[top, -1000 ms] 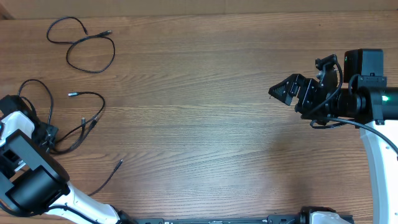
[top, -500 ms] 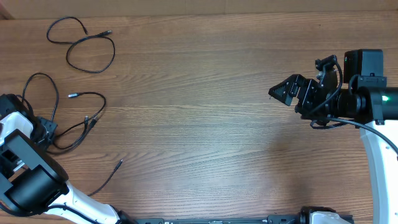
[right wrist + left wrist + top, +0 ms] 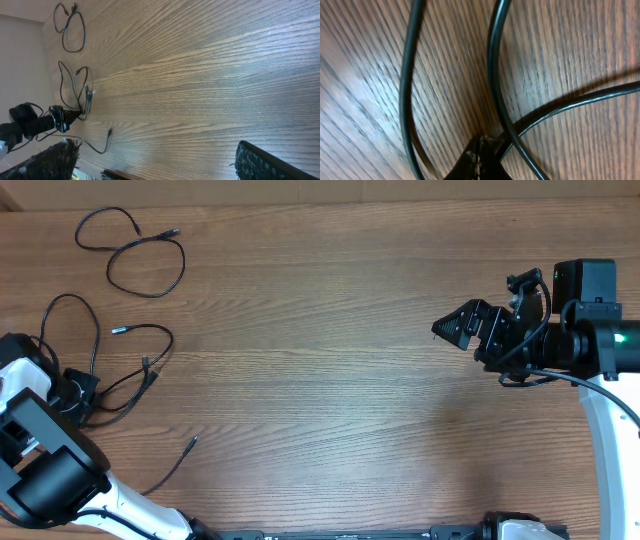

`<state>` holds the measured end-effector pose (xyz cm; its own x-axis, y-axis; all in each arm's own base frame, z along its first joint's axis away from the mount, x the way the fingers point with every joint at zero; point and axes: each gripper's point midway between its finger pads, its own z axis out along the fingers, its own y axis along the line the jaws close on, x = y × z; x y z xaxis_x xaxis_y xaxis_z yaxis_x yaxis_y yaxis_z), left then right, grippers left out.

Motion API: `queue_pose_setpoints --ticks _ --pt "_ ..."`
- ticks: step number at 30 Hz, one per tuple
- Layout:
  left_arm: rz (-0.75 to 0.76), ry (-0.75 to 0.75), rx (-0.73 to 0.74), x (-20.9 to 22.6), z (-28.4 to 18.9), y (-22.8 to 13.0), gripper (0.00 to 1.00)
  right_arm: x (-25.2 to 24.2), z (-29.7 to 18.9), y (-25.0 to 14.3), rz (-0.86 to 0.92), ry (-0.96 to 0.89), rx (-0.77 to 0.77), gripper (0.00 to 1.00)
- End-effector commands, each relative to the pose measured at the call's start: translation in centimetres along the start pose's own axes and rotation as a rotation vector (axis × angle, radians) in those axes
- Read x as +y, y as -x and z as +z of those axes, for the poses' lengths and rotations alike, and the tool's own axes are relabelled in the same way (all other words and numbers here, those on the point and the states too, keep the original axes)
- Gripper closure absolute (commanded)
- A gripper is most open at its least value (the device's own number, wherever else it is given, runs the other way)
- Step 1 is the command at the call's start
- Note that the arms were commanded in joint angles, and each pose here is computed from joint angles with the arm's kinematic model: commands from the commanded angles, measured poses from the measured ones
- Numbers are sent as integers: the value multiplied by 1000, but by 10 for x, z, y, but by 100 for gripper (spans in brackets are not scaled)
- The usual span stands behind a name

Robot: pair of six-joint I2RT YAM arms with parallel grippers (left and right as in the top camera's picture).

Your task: Untangle cables

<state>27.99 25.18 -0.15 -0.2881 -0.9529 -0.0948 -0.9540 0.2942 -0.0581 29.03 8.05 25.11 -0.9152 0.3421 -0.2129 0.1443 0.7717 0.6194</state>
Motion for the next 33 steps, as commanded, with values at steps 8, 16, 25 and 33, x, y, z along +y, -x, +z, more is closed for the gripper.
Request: queue_pose_setpoints --ticks 8,16,25,33 --pt "-43 -181 138 -34 11 -25 96 1 -2 4 -3 -2 -16 0" --pt "-27 -328 130 -61 5 -18 95 1 -2 4 -3 -2 -16 0" --pt "55 -393 124 -70 -7 -18 96 0 -2 2 5 -6 -5 0" --pt "17 -279 81 -40 -30 -15 96 0 -2 2 4 -6 -5 0"
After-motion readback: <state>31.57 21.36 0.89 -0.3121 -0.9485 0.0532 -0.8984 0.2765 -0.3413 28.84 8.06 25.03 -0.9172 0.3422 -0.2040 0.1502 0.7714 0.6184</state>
